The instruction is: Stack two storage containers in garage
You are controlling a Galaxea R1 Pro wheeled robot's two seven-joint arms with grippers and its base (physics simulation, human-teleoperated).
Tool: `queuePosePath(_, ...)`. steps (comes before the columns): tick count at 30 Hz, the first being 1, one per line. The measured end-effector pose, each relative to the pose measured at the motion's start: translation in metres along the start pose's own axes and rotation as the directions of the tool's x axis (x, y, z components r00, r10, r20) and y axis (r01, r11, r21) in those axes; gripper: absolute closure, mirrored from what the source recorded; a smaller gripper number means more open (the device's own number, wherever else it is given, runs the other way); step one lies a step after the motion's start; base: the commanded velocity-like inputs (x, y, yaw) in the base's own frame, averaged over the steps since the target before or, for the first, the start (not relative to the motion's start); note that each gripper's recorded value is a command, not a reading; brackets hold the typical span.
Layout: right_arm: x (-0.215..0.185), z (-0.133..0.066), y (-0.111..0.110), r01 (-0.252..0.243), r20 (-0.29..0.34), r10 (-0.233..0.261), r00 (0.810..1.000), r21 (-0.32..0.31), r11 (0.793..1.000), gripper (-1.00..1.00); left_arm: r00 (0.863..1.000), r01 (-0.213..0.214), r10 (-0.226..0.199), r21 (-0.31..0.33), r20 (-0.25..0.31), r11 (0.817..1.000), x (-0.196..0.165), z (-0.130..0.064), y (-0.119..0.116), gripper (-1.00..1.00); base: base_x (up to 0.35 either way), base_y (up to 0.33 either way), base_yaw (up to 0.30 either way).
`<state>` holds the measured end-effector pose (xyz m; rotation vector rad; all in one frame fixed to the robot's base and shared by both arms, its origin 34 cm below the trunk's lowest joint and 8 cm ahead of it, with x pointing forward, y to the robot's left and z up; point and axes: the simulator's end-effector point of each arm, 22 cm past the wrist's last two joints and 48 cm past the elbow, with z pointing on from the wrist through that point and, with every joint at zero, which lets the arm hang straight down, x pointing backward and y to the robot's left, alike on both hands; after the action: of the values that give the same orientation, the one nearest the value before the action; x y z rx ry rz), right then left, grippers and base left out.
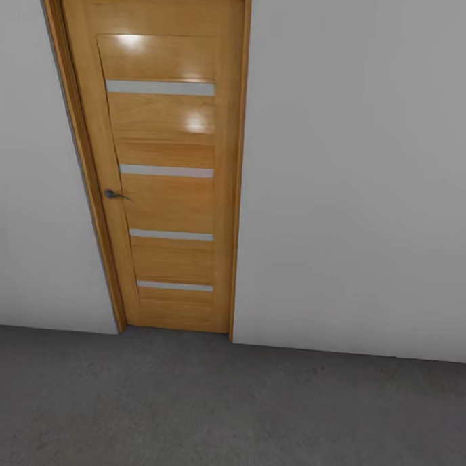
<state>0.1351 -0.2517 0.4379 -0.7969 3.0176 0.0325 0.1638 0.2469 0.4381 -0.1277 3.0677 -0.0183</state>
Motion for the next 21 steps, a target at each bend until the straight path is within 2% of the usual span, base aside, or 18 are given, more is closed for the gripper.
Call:
queuePosePath(11,0.001,-0.0001,-0.0016,0.009,-0.001,-0.009,1.0,0.002,1.0,-1.0,1.0,0.0,0.0,0.0,0.0,1.0,-0.0001,0.0,0.0008,-1.0,0.017,0.0,0.031)
queuePosePath(21,0.0002,-0.0001,0.0,0.015,0.001,-0.015,1.0,0.0,1.0,-1.0,1.0,-0.001,0.001,0.0,-0.001,1.0,0.0003,-0.0001,0.0008,-1.0,0.289,0.0,0.0)
